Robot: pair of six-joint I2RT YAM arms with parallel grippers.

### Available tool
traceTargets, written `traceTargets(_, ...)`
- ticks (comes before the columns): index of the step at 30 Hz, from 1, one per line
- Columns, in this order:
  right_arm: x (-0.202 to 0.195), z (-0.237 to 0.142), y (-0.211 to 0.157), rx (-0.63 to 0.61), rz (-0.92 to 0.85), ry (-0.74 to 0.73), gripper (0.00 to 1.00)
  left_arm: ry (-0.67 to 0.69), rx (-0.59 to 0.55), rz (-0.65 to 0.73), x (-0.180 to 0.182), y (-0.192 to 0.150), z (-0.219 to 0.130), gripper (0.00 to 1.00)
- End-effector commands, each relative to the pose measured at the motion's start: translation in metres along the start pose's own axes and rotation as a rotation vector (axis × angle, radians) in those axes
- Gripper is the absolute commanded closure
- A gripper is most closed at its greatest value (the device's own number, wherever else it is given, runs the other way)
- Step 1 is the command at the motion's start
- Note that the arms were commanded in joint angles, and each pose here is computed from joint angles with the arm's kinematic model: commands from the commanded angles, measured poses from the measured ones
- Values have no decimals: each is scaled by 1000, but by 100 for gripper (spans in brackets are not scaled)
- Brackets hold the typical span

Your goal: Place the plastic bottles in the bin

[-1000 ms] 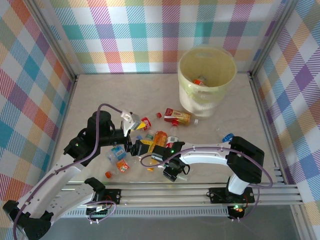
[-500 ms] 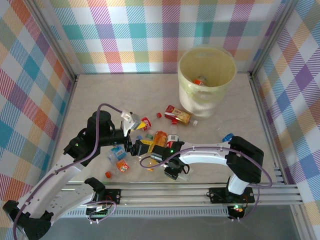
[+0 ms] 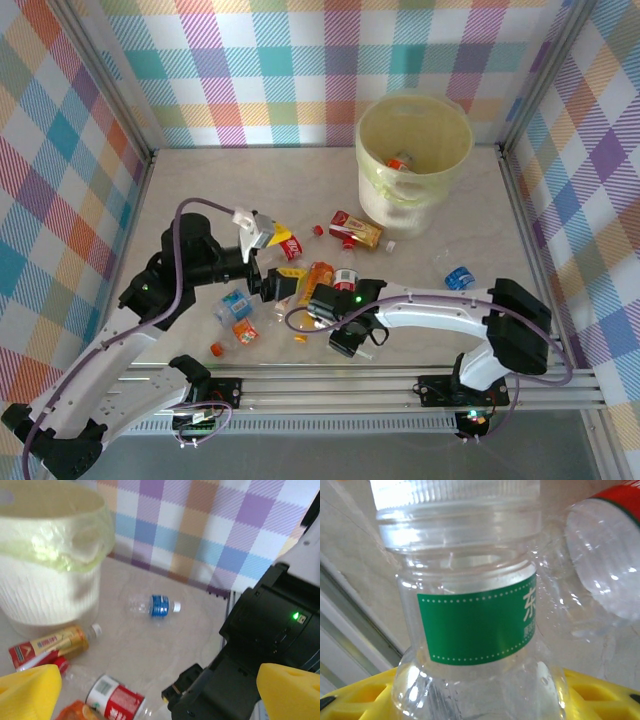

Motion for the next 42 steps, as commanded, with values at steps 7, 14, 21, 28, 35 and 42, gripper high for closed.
traceTargets(7, -9, -54, 28, -191, 49, -19, 45, -70, -152, 20, -12, 65, 8, 0)
traceTargets(14, -35, -78, 41, -315, 157, -45, 45, -95, -188, 42, -15, 94, 17, 0)
traceTargets(21, -72, -98, 34, -408, 274, -70, 45, -110, -232, 71, -19, 109, 15, 0)
traceTargets(28, -112, -141, 8, -536, 405, -128, 45, -162, -176, 78, -19, 88, 21, 0)
traceTargets(35, -152, -199, -4, -651, 485, -259, 46, -219, -94, 23, -9, 60, 38, 0)
traceTargets(42, -198, -250, 0, -747, 557, -409, 47, -207, 4, -29, 6, 36, 62, 0)
Point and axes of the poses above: each hand's point on the last joint's axis, 136 mm out from that joint toward the fingers, its own z axis out along the fingers, its own x axis along the line the jaws close on, y = z × x, the point moved 4 cm from there along -z, back along the fingers, and after that the axes turned 14 degrees about -z, right-handed, at the moved point
